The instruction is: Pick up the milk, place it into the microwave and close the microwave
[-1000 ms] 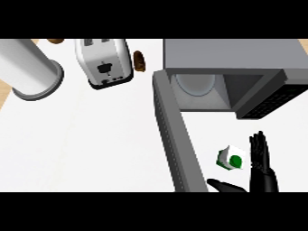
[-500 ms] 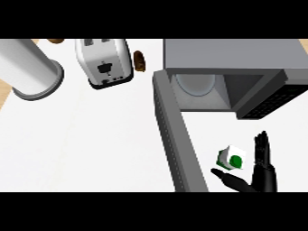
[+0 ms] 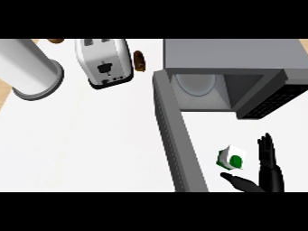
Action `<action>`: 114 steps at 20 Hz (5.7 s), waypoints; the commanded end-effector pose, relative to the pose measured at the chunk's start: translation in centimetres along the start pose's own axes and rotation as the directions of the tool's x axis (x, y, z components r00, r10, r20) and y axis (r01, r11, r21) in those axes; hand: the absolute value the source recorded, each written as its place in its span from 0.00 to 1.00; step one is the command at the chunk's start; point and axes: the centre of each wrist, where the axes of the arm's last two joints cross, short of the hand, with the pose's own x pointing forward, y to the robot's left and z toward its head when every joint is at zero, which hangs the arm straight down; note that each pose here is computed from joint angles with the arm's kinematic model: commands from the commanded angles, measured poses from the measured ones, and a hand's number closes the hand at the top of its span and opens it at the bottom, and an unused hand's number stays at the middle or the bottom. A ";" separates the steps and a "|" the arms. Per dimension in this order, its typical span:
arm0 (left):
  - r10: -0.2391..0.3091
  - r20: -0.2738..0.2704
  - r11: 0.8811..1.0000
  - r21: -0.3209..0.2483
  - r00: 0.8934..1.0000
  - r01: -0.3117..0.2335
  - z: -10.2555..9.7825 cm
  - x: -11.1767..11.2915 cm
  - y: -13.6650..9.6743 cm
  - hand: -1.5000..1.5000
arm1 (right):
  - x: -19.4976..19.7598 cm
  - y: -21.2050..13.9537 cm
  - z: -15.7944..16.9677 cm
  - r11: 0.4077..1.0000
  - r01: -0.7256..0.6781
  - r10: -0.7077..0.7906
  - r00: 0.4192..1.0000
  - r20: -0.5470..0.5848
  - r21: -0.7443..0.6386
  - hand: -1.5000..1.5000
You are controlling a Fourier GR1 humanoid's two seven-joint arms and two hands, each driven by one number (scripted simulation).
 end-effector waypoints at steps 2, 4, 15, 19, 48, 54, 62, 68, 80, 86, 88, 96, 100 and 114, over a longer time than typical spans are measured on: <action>0.007 -0.011 1.000 -0.004 1.000 -0.007 0.0 0.0 0.3 0.00 | -0.3 0.9 -0.3 0.948 0.201 -0.201 0.979 -0.026 0.246 0.00; 0.005 0.007 1.000 0.001 1.000 -0.005 -0.8 -0.1 0.2 0.00 | -1.0 0.8 0.0 0.920 0.257 -0.263 0.965 -0.023 0.297 0.00; 0.021 -0.020 1.000 0.007 1.000 -0.021 -0.8 0.0 -0.5 0.00 | 1.6 5.8 -1.9 0.990 0.129 -0.136 0.971 0.198 0.049 1.00; 0.019 -0.019 1.000 -0.008 1.000 -0.019 0.9 1.0 1.2 0.00 | 2.3 1.7 -7.1 0.967 0.150 -0.193 0.959 0.208 0.207 1.00; 0.038 -0.040 0.999 0.021 0.998 -0.037 1.2 -0.3 2.5 0.00 | 15.8 10.5 -18.8 0.870 0.025 -0.177 0.948 0.265 0.492 1.00; 0.028 -0.028 1.000 -0.006 0.999 -0.028 0.4 -2.3 2.8 0.00 | 15.3 13.7 -19.7 0.866 -0.004 -0.141 0.957 0.253 0.500 1.00; 0.055 -0.041 0.997 -0.058 0.998 -0.057 -0.2 -1.7 3.7 0.00 | 15.9 12.6 -21.8 0.892 -0.042 -0.099 0.953 0.286 0.450 1.00; 0.061 -0.017 0.994 -0.086 0.998 -0.062 -1.1 -1.6 3.3 0.00 | 17.3 12.8 -22.6 0.915 -0.103 -0.055 0.926 0.374 0.389 1.00; 0.082 -0.007 0.987 -0.141 0.997 -0.082 -2.7 -2.0 2.3 0.00 | 15.7 10.9 -21.7 0.962 -0.156 0.036 0.887 0.461 0.224 1.00; 0.043 -0.010 0.983 -0.176 0.999 -0.044 -3.5 -1.7 2.2 0.00 | 14.4 9.2 -21.1 0.989 -0.147 0.121 0.873 0.472 0.017 1.00; 0.039 -0.004 0.982 -0.187 0.999 -0.039 -3.7 -1.7 2.2 0.00 | 14.3 8.6 -20.8 0.981 -0.188 0.181 0.838 0.514 -0.039 1.00; 0.018 -0.012 0.972 -0.232 1.000 -0.020 -4.4 -1.8 1.8 0.00 | 13.2 7.0 -19.7 0.935 -0.327 0.344 0.745 0.571 -0.138 0.00; 0.016 -0.016 0.967 -0.255 1.000 -0.019 -5.0 -2.0 1.4 0.00 | 11.9 7.0 -18.4 0.941 -0.326 0.321 0.793 0.518 -0.084 0.00; 0.025 -0.025 0.950 -0.312 0.999 -0.032 -6.0 -2.6 -0.3 0.00 | 12.4 10.9 -19.6 0.964 -0.261 0.218 0.893 0.393 0.059 0.00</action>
